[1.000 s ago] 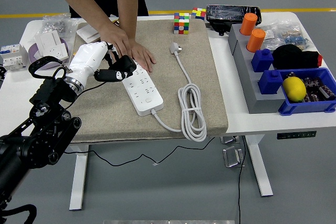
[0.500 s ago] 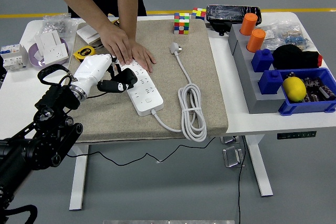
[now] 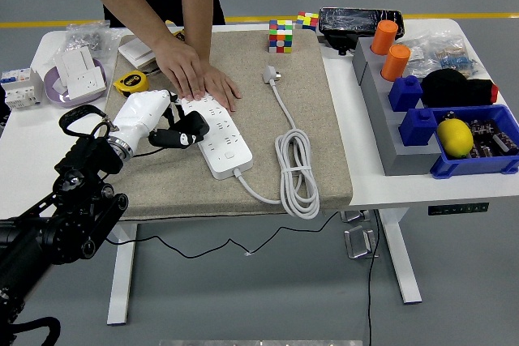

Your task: Pick up the plug,place it near the board,insert it into the board,press the button

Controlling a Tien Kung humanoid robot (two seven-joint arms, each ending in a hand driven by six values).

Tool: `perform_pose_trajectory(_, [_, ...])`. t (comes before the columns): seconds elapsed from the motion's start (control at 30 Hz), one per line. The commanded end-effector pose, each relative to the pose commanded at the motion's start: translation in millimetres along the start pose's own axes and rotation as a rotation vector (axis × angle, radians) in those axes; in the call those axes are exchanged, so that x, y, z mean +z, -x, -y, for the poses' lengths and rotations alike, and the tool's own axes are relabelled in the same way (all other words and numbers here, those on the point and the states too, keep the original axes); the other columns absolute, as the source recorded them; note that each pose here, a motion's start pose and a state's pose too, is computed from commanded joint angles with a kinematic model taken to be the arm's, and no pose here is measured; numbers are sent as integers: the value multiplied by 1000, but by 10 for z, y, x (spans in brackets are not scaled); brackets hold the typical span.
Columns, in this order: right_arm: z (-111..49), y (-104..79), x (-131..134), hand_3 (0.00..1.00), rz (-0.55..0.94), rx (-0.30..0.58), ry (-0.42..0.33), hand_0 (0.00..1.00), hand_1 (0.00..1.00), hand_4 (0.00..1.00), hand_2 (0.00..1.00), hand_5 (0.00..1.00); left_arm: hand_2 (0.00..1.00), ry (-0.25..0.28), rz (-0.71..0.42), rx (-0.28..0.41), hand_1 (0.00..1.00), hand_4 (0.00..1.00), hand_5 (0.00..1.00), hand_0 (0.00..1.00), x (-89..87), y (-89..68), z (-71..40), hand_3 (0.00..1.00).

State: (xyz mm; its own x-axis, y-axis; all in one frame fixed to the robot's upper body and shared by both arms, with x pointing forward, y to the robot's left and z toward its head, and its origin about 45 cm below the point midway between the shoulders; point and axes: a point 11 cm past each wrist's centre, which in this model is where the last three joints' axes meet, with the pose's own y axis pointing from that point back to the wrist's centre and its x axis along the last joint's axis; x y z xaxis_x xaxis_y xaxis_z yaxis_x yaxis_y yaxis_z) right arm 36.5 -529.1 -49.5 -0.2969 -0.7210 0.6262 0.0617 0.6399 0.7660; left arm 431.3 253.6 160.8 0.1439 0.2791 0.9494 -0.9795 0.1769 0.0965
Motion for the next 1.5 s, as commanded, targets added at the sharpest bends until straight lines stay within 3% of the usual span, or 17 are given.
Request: perform_pose_trajectory(1.5, [-4,-16,-44,851,3,6,-8,847,840,998,817,998,337,-42,-19,-19,494,506,238,606,-97,123,12,353])
